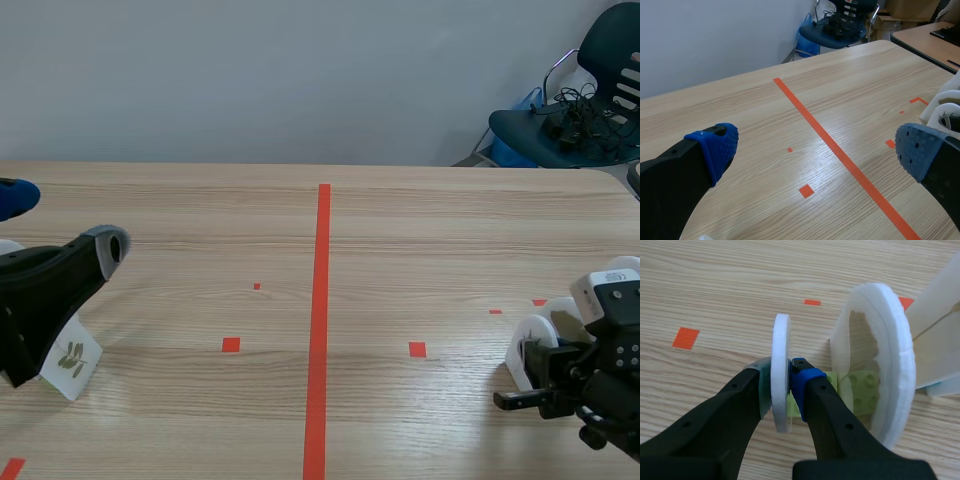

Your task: Do the leaf sorting experiment

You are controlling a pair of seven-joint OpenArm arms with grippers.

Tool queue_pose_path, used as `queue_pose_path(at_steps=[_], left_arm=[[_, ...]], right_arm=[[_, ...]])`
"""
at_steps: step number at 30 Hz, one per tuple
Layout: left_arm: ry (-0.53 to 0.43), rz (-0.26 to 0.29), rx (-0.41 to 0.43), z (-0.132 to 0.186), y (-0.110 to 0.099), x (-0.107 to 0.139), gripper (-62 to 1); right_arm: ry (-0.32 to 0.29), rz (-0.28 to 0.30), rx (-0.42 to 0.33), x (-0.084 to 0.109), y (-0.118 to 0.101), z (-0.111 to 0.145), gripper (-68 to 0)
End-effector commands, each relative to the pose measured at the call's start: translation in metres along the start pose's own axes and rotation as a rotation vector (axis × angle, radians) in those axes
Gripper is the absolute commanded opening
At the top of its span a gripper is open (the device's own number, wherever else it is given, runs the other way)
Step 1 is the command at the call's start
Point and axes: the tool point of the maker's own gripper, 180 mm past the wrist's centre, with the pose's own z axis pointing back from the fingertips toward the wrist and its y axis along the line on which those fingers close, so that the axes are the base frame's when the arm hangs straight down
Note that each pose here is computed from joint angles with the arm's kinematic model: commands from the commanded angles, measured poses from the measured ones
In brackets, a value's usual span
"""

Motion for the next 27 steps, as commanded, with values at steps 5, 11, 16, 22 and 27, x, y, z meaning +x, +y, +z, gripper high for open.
queue_pose_path(at_steps=[5, 11, 16, 22, 27], left_arm=[[-0.027, 0.008, -0.005, -0.001, -0.001, 0.006, 1.4], [-0.027, 0.008, -0.005, -0.001, -0.001, 0.006, 1.4], [-0.028, 0.008, -0.005, -0.001, -0.001, 0.006, 1.4], [-0.028, 0.008, -0.005, -0.001, -0.001, 0.006, 1.4], [-0.028, 0.008, -0.005, -0.001, -0.001, 0.006, 1.4]], right_arm=[[-0.074, 0.015, -0.03, 0.025, -0.014, 0.001, -58.6], [-0.091, 0.015, -0.033, 0.029, -0.016, 0.001, -39.3], [-0.154, 0.034, -0.018, 0.053, -0.01, 0.003, -33.7], [-0.302, 0.101, 0.022, 0.12, 0.008, 0.015, -18.6], [-0.34, 0.148, 0.066, 0.159, 0.024, 0.031, -0.9]])
